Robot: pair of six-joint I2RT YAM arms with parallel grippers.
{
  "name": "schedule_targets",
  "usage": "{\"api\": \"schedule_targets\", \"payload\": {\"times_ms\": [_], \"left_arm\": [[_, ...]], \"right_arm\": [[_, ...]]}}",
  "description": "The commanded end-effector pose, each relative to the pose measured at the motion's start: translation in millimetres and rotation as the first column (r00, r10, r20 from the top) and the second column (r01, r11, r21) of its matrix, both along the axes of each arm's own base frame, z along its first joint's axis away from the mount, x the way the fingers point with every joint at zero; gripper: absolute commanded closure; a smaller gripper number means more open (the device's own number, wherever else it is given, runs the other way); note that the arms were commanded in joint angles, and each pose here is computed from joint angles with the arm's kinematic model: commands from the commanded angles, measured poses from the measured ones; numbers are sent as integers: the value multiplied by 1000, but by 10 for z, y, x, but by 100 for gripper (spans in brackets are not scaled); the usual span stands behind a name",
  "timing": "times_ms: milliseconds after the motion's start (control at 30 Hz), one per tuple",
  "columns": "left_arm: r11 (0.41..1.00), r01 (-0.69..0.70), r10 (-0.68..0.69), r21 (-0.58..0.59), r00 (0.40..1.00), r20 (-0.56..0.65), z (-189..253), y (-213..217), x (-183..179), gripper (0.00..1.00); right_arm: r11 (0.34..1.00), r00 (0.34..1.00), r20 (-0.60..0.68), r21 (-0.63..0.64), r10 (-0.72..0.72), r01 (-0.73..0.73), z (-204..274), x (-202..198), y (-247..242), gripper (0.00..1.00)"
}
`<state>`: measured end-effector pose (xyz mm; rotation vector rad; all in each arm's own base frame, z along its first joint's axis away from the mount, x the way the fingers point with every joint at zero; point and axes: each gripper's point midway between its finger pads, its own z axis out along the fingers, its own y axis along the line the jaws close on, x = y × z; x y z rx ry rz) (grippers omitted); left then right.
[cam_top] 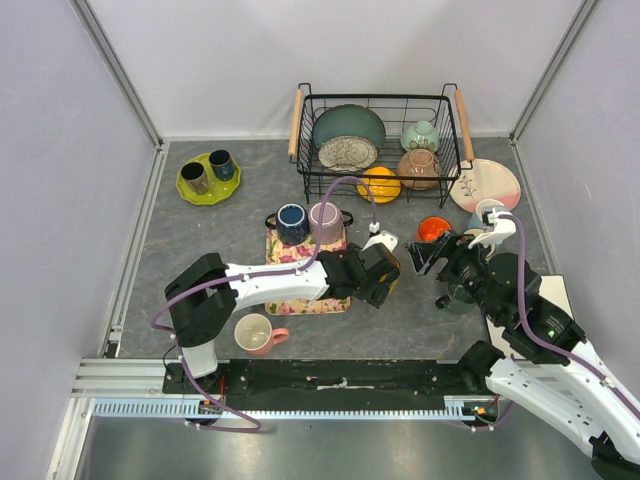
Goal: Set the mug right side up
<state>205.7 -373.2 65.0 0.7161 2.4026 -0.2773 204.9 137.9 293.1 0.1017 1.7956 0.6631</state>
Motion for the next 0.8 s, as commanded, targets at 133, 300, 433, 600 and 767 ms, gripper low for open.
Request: {"api": "schedule_targets", "payload": {"times_ms": [133,300,433,600,767], "left_arm": [[995,-15,19,-101,999,41,423,-281,115,10],[996,9,-7,-91,1000,14,421,-299,70,34],[997,27,-26,-70,1000,13,371,-268,55,10],[998,46,-44,-40,998,37,354,-233,86,9],[997,81,-81,6,997,18,228,-234,73,27]], "right_arm": [[1000,1000,12,13,-5,5,32,34,19,11],[1000,1000,14,11,-5,4,31,34,17,11],[1000,1000,12,9,-5,4,24,38,21,11],[1000,1000,8,4,0,0,6,40,34,12],[1000,1000,8,6,-3,3,18,50,36,11]]}}
